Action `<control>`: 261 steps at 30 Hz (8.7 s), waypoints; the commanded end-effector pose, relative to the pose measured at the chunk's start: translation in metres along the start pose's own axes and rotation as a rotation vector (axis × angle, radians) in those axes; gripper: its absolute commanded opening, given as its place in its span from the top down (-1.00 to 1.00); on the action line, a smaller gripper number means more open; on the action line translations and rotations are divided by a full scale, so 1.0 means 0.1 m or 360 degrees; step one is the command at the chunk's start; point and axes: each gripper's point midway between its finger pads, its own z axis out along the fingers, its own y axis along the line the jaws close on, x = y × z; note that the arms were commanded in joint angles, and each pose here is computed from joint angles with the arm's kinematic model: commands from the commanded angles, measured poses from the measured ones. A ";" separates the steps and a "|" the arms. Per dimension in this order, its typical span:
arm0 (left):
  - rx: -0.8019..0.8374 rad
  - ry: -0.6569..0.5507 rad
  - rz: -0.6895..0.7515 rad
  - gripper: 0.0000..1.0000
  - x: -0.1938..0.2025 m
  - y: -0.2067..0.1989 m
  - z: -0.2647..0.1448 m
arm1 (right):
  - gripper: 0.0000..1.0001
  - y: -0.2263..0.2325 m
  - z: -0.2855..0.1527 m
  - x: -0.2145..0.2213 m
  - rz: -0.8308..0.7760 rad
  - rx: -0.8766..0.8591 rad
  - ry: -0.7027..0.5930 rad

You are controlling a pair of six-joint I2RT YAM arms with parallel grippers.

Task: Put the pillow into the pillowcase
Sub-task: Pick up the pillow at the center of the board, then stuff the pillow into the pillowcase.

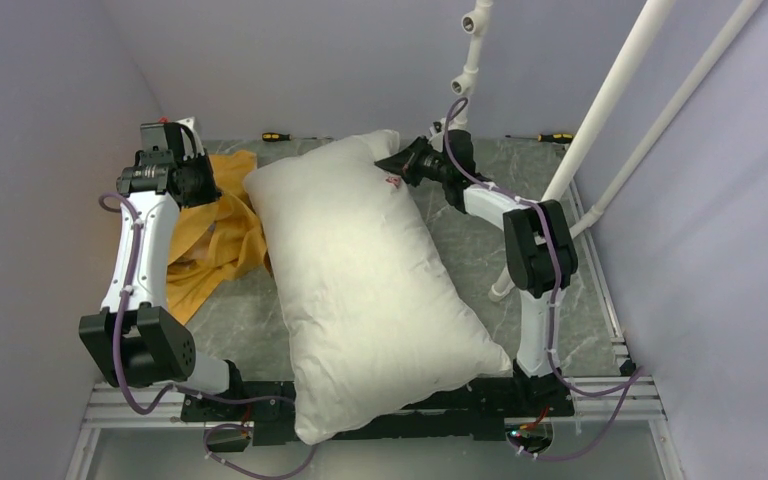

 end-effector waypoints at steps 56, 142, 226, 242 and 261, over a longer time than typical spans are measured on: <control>0.0439 -0.0722 0.0185 1.00 -1.44 -1.20 -0.80 | 1.00 2.23 -2.20 1.52 -0.1184 -0.0351 0.0277; 0.1571 -0.0198 0.0165 1.00 -0.26 -2.22 -2.30 | 1.00 2.57 -1.51 2.13 -0.1539 -0.0754 0.0172; 0.1796 -0.0473 0.0637 1.00 0.12 -2.05 -2.64 | 1.00 1.73 -1.06 3.52 -0.1375 -0.1074 0.1258; 0.1805 -0.0585 0.0626 1.00 0.49 -1.89 -2.76 | 1.00 1.18 -0.33 3.03 -0.0940 -0.0442 0.1141; 0.1301 -0.0467 0.0349 1.00 0.69 -1.58 -1.46 | -0.64 1.16 -0.75 2.59 -0.0997 -0.0092 0.0691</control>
